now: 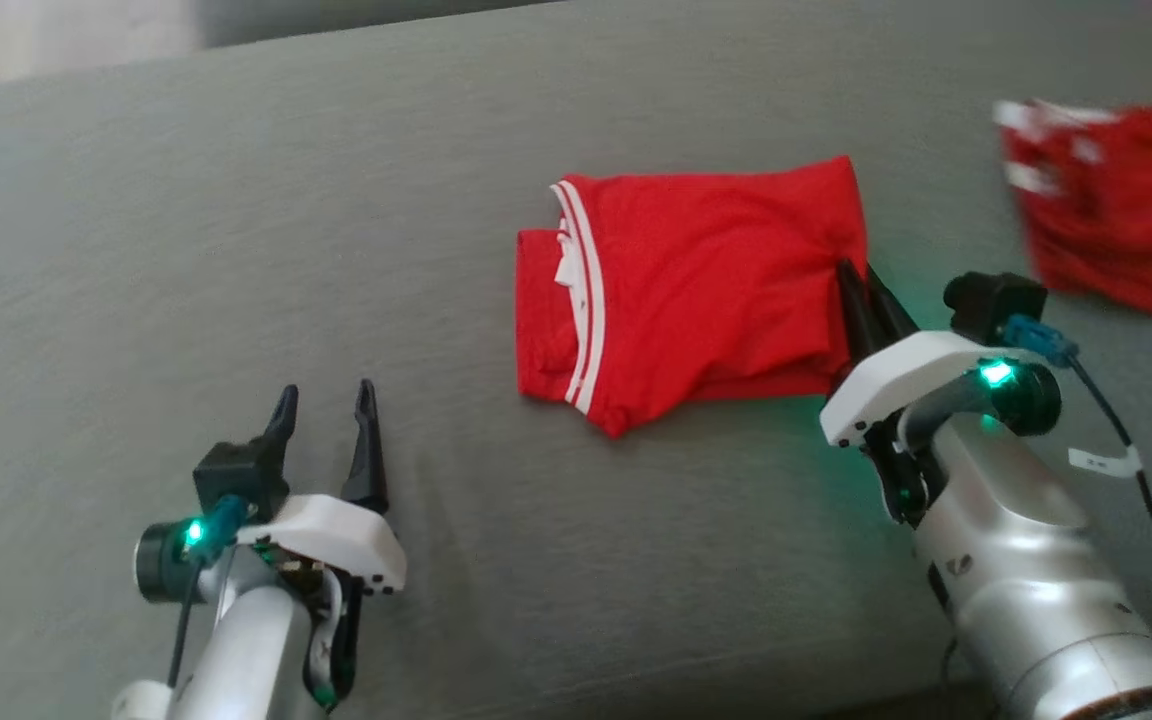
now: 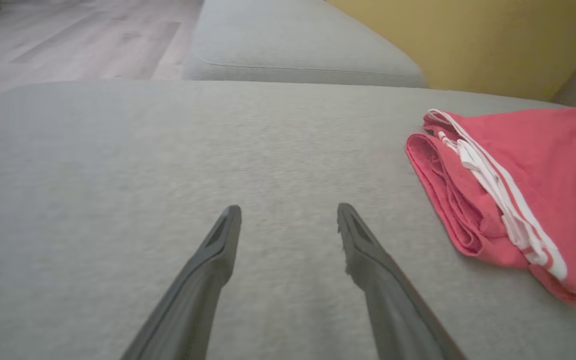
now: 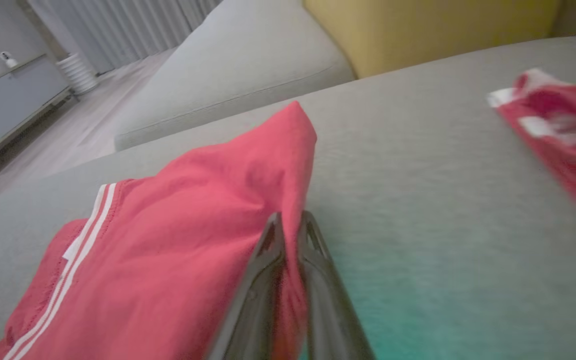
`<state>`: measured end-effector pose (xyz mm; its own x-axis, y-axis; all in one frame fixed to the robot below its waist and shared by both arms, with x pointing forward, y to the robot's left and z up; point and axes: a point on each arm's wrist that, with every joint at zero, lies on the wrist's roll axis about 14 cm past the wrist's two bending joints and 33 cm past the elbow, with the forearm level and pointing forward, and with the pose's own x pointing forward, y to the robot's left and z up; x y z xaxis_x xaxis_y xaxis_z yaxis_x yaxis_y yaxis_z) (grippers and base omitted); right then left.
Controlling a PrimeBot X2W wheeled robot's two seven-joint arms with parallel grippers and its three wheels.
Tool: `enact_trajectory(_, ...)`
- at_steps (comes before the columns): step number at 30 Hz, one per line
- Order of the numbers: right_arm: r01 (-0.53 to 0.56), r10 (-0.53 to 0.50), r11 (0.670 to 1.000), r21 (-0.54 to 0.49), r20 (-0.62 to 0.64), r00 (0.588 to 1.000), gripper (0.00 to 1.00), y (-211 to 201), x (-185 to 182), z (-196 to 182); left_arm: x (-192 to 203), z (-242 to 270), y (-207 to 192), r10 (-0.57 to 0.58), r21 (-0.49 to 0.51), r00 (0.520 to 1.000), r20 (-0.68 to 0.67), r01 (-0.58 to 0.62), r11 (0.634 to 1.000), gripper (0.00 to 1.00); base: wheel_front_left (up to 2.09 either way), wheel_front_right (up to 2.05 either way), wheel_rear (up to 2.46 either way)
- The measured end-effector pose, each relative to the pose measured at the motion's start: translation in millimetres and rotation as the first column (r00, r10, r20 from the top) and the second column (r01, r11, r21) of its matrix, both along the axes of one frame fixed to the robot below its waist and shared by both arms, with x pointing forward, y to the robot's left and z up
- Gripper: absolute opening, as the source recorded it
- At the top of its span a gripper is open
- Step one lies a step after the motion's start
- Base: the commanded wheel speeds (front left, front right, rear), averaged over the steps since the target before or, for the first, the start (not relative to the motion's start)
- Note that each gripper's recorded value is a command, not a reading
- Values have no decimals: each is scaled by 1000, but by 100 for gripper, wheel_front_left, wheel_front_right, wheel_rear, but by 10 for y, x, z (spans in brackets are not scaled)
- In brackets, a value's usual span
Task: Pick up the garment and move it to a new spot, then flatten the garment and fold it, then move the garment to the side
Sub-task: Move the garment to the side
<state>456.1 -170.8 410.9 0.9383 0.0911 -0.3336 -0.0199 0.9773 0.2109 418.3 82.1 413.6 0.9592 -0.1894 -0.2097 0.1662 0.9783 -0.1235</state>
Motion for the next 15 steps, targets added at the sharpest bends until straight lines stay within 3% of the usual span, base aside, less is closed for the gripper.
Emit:
enact_trajectory(8,238,-235,970,-52,52,971,0,-993,-536,233,108,-78,-1168,-321,-46,947,2,321,946,100,0,0,0)
enact_trajectory(12,312,-307,942,-125,60,950,0,-1360,-740,284,118,-75,-1559,-415,-67,910,16,415,907,100,0,0,0)
enact_trajectory(15,336,-329,924,-184,68,942,0,-1559,-731,329,130,-166,-1644,-435,-79,901,0,433,898,100,0,0,0)
